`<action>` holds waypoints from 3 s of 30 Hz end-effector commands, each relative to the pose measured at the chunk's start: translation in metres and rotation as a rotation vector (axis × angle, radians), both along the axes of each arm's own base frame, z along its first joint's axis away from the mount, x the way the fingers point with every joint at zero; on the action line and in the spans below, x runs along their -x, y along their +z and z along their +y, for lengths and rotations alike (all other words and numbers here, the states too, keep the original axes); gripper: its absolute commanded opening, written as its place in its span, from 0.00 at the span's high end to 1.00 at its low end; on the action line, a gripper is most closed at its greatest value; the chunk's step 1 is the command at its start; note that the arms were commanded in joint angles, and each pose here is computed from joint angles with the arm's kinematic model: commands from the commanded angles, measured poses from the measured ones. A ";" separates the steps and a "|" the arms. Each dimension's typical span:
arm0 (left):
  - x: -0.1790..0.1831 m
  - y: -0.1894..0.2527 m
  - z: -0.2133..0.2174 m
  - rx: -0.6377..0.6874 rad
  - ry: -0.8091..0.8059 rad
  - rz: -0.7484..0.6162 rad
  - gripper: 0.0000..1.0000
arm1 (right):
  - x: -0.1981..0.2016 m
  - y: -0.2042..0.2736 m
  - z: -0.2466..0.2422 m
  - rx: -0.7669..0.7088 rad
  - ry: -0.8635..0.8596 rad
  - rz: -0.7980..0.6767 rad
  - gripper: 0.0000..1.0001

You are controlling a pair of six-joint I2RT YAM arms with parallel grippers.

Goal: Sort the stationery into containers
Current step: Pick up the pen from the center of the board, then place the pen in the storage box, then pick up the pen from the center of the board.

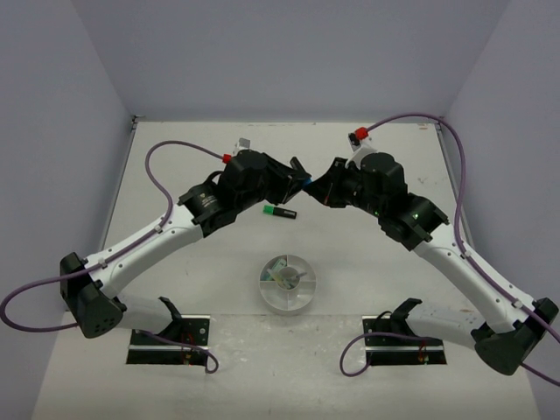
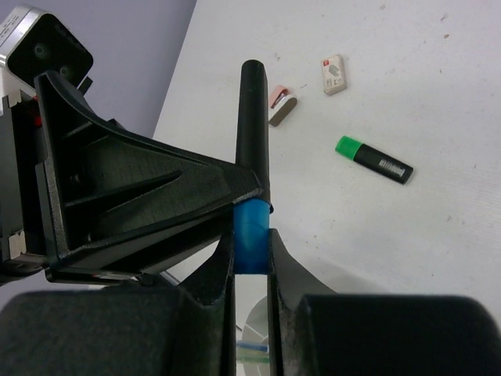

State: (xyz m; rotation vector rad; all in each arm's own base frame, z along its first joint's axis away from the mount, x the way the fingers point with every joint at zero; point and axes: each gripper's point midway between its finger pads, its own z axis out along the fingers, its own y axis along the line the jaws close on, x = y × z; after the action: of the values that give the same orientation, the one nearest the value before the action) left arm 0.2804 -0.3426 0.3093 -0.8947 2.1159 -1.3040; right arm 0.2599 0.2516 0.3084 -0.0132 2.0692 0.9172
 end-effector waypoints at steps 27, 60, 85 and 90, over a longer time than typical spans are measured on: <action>-0.033 -0.052 0.130 -0.642 -0.274 -0.240 0.00 | 0.137 -0.093 -0.043 0.344 0.497 0.424 1.00; -0.051 -0.086 0.127 -0.721 -0.308 -0.140 0.00 | 0.127 -0.150 -0.014 0.373 0.538 0.446 0.51; -0.102 -0.251 0.068 -0.901 0.100 0.504 0.06 | 0.064 -0.094 -0.085 0.330 -0.100 0.278 0.01; -0.093 -0.273 0.069 -0.882 0.098 0.542 0.13 | 0.070 -0.086 -0.084 0.308 -0.070 0.251 0.01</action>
State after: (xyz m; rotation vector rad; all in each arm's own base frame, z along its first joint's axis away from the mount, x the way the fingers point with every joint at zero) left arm 0.3765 -0.2787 0.0411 -0.8610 2.6482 0.0200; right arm 0.1962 0.1657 0.2128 0.0171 2.4318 0.5190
